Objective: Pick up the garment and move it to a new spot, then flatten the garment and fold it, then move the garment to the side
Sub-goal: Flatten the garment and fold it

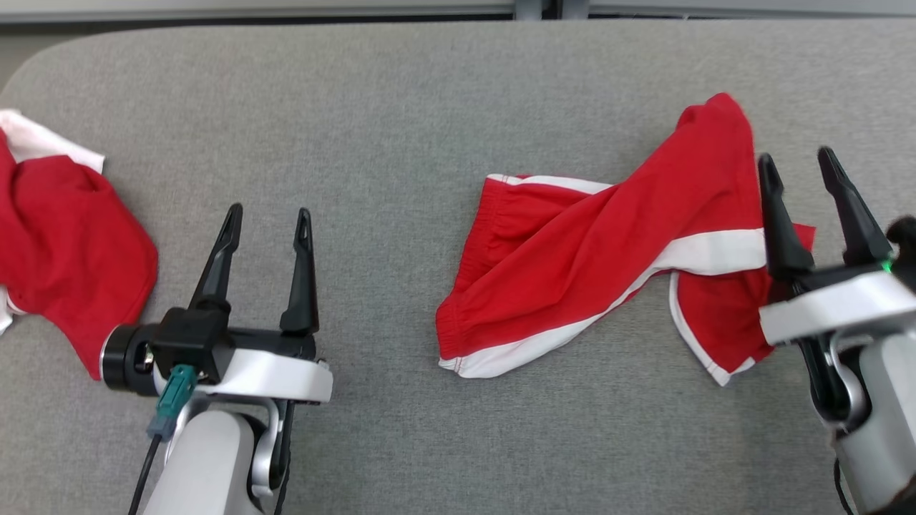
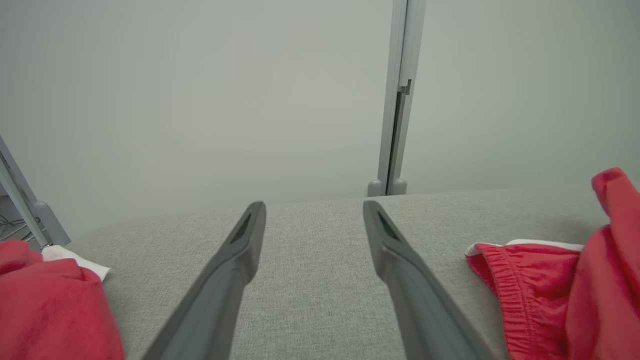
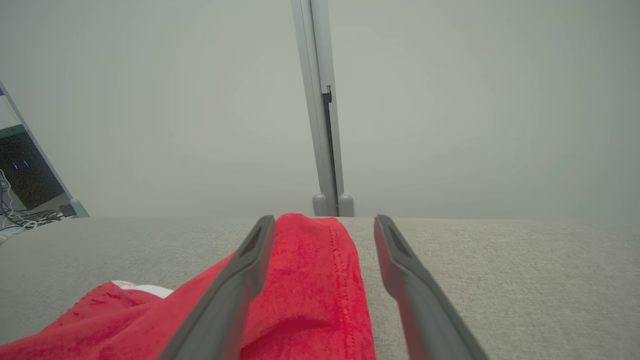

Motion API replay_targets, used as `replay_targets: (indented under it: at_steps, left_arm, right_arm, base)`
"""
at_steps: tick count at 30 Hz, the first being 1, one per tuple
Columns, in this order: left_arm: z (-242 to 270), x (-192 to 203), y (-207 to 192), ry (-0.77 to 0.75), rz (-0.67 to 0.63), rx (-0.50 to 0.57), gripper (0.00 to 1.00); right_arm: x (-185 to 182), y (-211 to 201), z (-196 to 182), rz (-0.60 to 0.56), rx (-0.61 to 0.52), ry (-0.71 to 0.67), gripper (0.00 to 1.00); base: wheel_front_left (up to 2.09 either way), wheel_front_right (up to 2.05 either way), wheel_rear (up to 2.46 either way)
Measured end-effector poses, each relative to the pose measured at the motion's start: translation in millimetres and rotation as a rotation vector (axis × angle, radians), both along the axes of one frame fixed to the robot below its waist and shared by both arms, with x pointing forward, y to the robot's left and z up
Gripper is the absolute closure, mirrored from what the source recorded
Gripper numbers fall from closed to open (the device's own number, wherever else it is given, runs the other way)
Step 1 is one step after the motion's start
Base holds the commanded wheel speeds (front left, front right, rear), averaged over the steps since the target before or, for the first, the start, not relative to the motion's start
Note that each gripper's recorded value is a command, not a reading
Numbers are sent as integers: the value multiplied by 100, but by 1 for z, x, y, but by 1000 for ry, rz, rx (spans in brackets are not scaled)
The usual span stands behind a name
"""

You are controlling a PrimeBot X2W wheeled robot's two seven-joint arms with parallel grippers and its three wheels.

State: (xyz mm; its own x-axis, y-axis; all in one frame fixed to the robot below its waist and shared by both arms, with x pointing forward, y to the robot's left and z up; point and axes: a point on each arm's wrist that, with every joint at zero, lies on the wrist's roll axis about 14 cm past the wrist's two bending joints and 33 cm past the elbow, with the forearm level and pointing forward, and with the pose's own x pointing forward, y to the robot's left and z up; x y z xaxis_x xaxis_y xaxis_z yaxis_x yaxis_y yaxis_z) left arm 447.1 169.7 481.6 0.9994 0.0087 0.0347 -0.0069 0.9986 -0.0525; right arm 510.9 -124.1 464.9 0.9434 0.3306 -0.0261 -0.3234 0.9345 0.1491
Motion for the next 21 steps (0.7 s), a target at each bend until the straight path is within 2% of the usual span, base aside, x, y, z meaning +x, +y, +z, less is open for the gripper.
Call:
replay_targets:
  at_steps: [9,21]
  left_arm:
    - [7,-26,-1,-5,-10,-6,0]
    - [3,-52,-10,17,-50,1,0]
  right_arm:
    - [-59,-39,8,-113,-19,14,0]
    - [-107,-43,17,-148,-35,48,0]
  base:
    - [0,0,0]
    - [0,0,0]
